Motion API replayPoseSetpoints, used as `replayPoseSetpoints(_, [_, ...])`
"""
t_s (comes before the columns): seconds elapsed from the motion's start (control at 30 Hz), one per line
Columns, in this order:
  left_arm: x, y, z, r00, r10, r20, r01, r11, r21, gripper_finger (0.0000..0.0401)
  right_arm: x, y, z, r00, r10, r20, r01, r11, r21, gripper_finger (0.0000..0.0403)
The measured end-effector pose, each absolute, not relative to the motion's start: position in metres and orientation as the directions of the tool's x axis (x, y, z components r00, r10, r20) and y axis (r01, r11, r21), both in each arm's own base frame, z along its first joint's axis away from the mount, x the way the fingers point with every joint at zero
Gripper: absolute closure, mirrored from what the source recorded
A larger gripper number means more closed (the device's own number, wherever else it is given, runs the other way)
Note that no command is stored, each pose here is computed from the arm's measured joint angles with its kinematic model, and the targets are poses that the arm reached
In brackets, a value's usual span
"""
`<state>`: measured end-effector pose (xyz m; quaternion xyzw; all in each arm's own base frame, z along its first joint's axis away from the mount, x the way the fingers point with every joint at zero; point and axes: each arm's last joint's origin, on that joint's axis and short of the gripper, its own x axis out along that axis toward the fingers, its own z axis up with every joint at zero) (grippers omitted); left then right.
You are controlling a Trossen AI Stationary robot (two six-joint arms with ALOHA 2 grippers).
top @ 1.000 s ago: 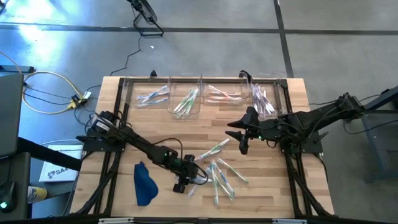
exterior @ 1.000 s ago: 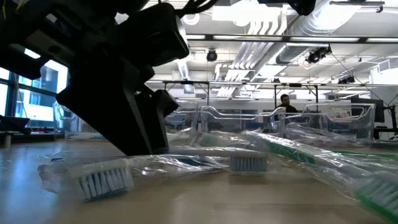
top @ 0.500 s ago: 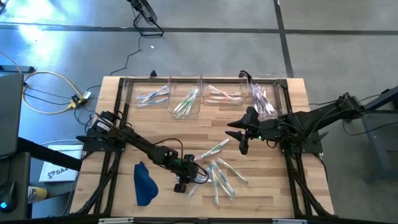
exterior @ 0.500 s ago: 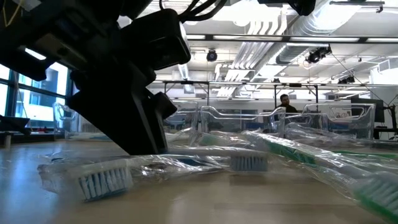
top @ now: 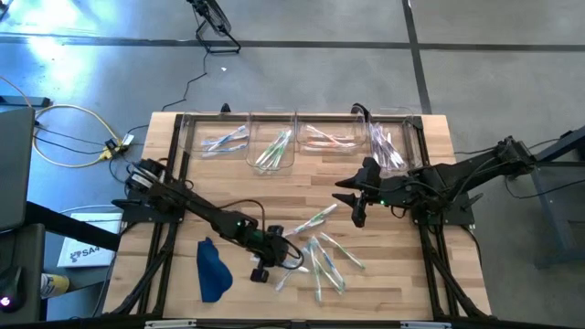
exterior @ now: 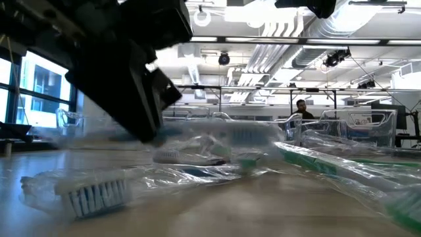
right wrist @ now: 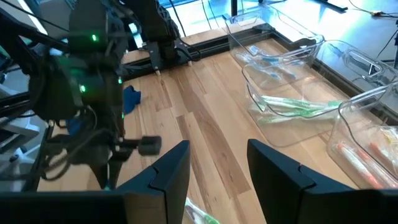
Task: Pick & Place Toothbrushes
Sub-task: Put the blue toothbrush into the left transparent bin
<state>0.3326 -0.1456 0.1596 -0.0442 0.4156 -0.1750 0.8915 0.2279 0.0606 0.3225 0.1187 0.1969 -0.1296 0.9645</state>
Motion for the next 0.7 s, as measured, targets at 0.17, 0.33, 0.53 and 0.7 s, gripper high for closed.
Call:
replayPoseSetpoints(0.17, [0.321,-0.139,0.191,0.639,-0.297,-0.709,0.241,0.953,-0.182,0.0373,0.228,0.061,0.322,0.889,-0.200,-0.411,0.292,0.941,0.173,0.0251])
replayPoseSetpoints(0.33, [0.305,-0.127,0.232,0.748,-0.177,-0.640,0.148,0.984,-0.099,0.0373,0.228,0.062,0.322,0.895,-0.144,-0.421,0.238,0.955,0.179,0.0251])
replayPoseSetpoints(0.53, [0.280,-0.110,0.301,0.832,0.011,-0.555,0.002,1.000,0.022,0.0373,0.228,0.065,0.322,0.900,-0.045,-0.433,0.154,0.963,0.222,0.0251])
replayPoseSetpoints(0.7, [0.249,-0.088,0.352,0.744,0.224,-0.630,-0.125,0.972,0.198,0.0373,0.228,0.067,0.322,0.897,0.006,-0.442,0.112,0.964,0.241,0.0251])
